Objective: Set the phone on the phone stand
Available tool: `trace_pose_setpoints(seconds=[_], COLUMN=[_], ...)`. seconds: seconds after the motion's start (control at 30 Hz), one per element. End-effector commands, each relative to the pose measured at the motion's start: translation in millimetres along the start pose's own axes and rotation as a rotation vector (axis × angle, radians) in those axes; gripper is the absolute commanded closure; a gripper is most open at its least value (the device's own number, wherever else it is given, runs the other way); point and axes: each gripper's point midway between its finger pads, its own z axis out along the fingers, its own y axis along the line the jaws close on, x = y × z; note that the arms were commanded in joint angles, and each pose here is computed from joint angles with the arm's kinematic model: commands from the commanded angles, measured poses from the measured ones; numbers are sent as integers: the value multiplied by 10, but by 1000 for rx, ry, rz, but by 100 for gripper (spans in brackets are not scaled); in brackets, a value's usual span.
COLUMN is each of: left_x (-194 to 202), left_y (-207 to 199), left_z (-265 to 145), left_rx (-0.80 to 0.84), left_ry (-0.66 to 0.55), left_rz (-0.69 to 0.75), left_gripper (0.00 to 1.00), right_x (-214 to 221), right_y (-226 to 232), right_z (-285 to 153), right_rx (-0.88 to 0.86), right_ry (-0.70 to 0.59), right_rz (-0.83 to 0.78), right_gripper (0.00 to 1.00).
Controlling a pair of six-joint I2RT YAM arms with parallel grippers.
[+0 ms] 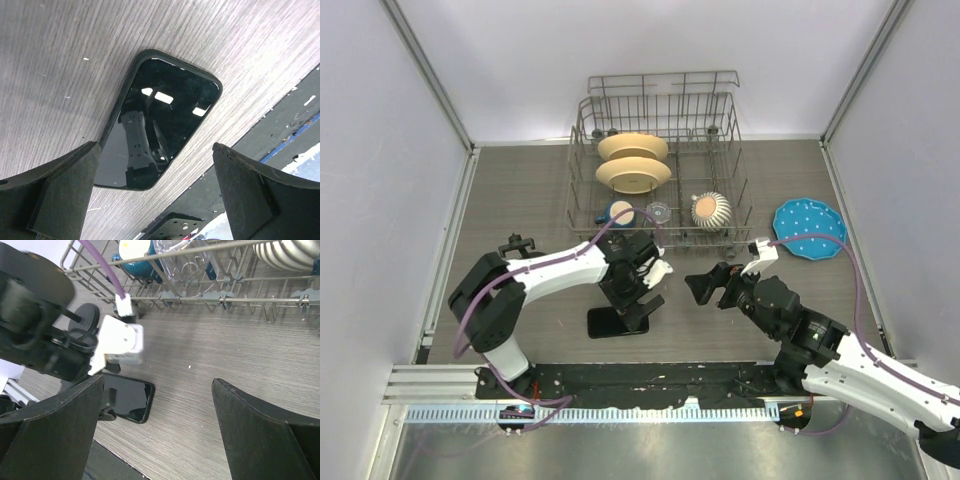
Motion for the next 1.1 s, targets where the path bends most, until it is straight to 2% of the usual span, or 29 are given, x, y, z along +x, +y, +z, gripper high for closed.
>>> trace_pose_setpoints(seconds=[0.0, 0.17, 0.3, 0.47, 0.7, 0.97, 1.07], left_x=[-135, -99, -23, -9, -74, -364, -399], left_y=[-64, 41, -19, -55, 139, 225, 194], left_z=[-229, -157, -5, 98, 270, 225, 98], left_rx=[0, -118, -191, -195, -290, -328, -334], left_ry=[-116, -80, -21, 7, 73, 10, -52], left_rz=[4, 45, 147, 176, 178, 111, 64], left_gripper=[0, 0, 0, 0, 0, 0, 0], right_x=[-196, -182, -170, -186, -244, -239, -233], right_y=[200, 229, 233, 202, 140, 104, 100], right_z=[12, 56, 63, 17, -57, -81, -82], right_rx=[-48, -58, -58, -62, -50, -41, -40], right_ry=[-36, -36, -28, -47, -79, -81, -79], right_rz=[28, 25, 20, 34, 38, 36, 36], right_gripper=[6, 7, 7, 7, 7, 7, 6])
